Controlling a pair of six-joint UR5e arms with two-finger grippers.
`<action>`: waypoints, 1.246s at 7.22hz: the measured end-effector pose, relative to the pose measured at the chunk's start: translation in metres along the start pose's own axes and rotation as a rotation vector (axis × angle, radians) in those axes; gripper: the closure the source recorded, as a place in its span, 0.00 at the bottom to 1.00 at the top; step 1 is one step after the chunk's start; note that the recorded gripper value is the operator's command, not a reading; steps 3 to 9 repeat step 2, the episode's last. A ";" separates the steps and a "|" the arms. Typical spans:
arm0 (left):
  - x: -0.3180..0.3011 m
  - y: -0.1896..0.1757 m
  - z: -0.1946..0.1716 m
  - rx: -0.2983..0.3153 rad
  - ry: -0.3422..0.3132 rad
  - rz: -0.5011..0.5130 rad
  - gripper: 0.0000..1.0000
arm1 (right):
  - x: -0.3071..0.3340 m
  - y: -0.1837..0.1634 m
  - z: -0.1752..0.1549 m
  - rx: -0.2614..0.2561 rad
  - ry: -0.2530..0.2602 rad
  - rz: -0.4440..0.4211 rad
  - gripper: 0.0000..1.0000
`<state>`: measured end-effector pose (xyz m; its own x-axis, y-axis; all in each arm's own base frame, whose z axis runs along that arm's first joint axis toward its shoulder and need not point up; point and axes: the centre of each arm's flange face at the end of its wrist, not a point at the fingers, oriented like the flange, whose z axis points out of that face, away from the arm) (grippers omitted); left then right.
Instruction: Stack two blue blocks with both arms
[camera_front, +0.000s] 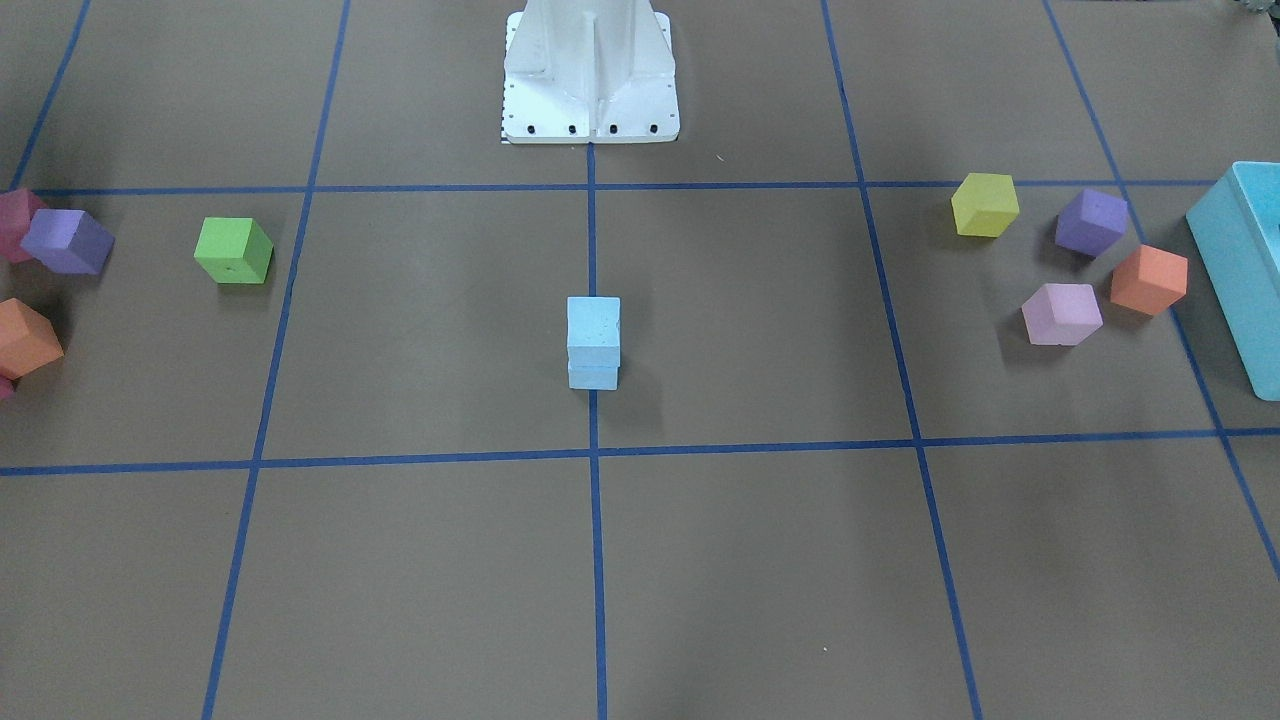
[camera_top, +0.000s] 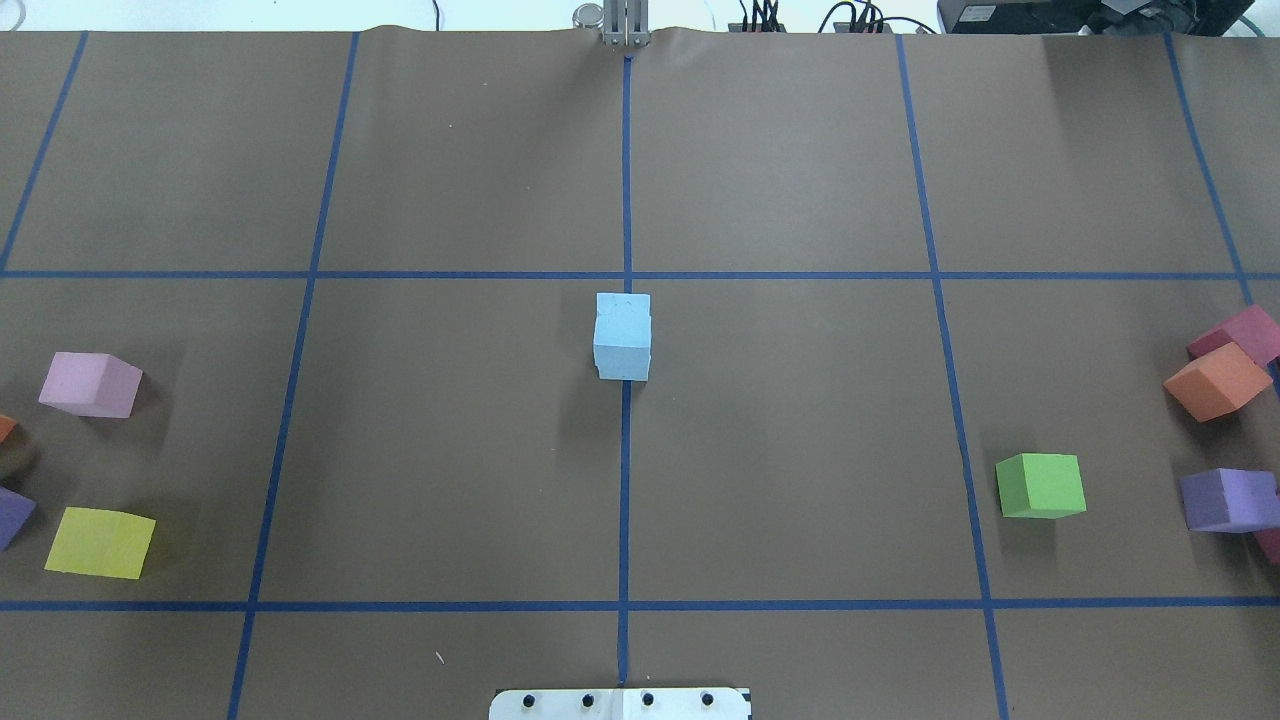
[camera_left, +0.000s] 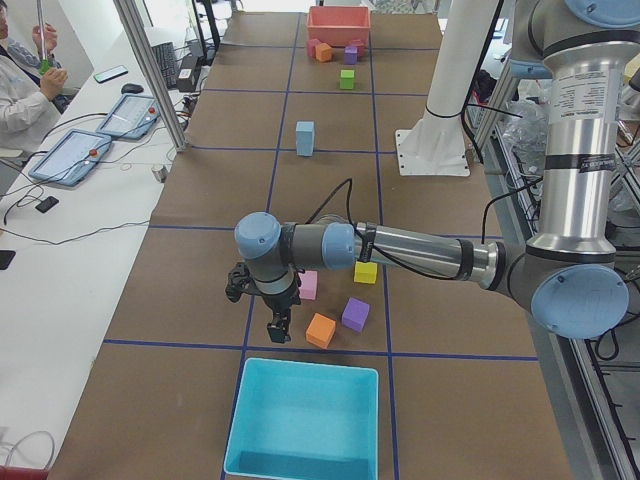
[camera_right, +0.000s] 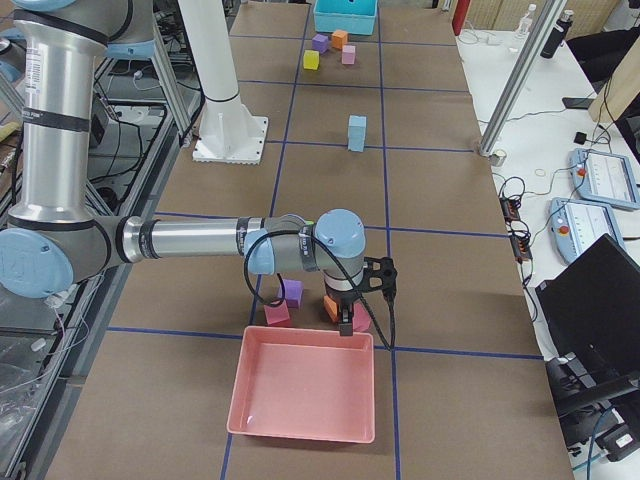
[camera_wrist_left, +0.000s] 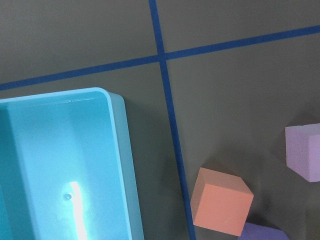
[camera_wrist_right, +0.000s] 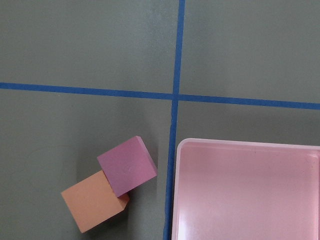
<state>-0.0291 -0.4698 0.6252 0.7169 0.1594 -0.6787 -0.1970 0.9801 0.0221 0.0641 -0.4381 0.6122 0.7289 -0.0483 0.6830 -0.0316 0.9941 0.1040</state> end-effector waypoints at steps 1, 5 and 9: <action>-0.001 0.005 0.004 -0.004 0.017 -0.005 0.01 | 0.000 0.000 0.000 -0.001 0.000 0.001 0.00; -0.002 0.007 0.006 -0.006 0.025 -0.008 0.01 | 0.000 0.000 0.000 -0.001 0.000 0.002 0.00; -0.002 0.007 0.006 -0.006 0.025 -0.008 0.01 | 0.000 0.000 0.000 -0.001 0.000 0.002 0.00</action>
